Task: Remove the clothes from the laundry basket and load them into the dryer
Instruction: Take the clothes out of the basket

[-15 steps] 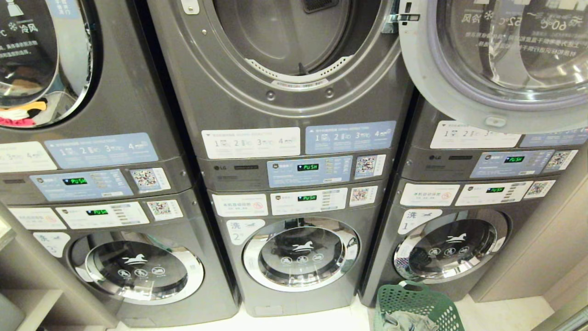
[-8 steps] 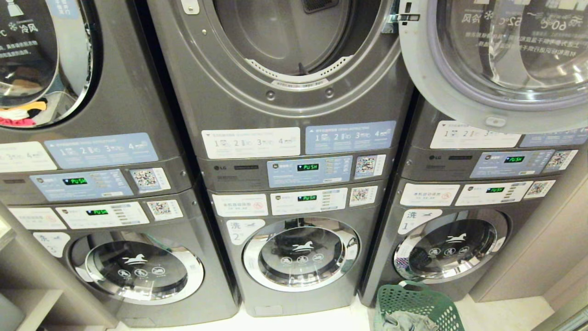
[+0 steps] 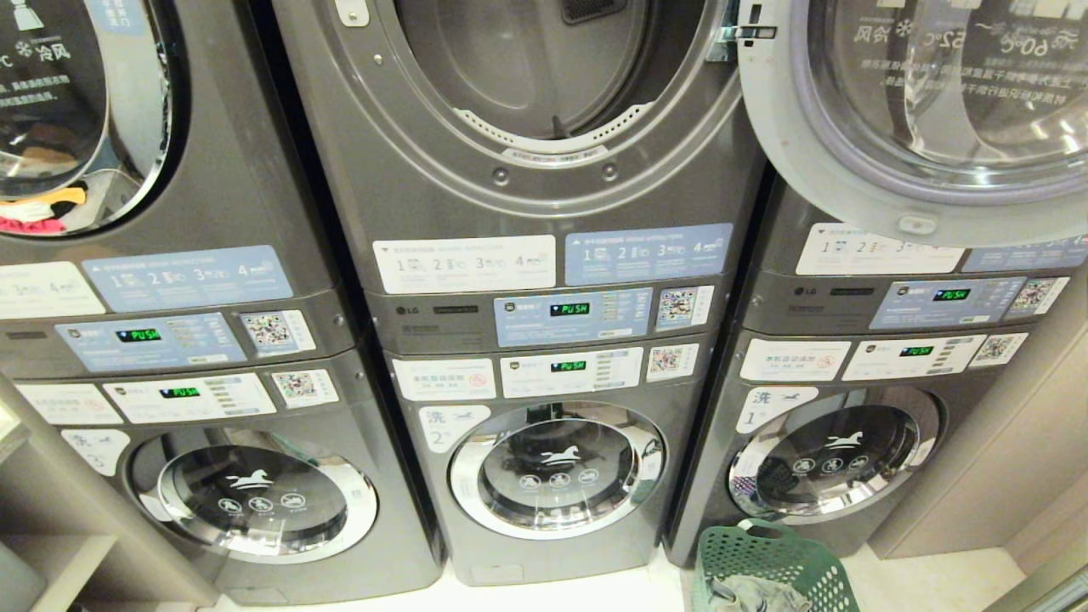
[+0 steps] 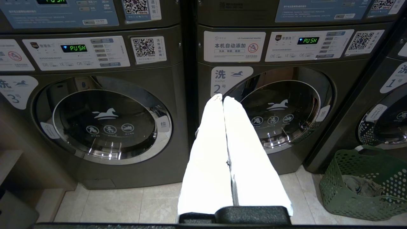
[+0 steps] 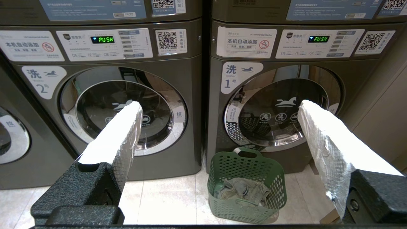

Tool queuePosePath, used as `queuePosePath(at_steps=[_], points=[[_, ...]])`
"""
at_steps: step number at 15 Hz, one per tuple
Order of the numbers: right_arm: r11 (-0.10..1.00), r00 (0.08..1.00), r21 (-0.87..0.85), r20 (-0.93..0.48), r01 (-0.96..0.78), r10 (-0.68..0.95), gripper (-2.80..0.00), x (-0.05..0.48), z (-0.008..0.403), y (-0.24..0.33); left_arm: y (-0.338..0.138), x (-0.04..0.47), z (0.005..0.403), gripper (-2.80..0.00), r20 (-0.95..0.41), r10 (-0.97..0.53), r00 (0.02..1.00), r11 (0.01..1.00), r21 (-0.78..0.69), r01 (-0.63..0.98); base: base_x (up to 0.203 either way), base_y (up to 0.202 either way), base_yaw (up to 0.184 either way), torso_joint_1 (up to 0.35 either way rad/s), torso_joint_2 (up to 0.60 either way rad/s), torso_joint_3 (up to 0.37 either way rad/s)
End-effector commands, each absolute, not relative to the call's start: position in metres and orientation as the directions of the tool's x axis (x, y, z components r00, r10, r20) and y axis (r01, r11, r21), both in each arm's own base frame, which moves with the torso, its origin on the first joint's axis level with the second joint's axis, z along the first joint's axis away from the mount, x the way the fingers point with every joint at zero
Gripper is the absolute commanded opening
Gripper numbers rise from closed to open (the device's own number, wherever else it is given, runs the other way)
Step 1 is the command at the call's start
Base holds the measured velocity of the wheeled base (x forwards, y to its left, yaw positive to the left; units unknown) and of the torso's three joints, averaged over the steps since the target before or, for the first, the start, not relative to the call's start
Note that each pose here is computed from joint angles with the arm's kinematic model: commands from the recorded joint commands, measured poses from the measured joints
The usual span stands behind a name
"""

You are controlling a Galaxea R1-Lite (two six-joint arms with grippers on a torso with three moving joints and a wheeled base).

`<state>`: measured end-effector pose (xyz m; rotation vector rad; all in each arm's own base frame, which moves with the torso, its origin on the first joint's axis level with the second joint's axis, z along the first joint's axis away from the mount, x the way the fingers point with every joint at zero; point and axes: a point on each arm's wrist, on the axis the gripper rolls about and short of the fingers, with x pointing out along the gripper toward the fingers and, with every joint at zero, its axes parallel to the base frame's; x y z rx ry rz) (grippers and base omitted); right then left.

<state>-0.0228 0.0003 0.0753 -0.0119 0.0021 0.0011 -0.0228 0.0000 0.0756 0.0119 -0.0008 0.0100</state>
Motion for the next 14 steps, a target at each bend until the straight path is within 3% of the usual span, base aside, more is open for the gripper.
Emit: queuePosePath(at_steps=[1, 14], points=[[1.000, 1.000, -0.012, -0.003, -0.002, 0.002, 0.00, -0.0227, 0.0754, 0.0003, 0.0000, -0.0228, 0.0756, -2.80, 0.001, 0.011, 1.000, 1.000, 0.012, -0.011, 0.000, 0.000, 0.000, 0.000, 0.00, 0.000], [1.000, 1.000, -0.012, -0.003, -0.002, 0.002, 0.00, -0.0227, 0.0754, 0.0003, 0.0000, -0.0228, 0.0756, -2.80, 0.001, 0.011, 1.000, 1.000, 0.012, -0.011, 0.000, 0.000, 0.000, 0.000, 0.00, 0.000]])
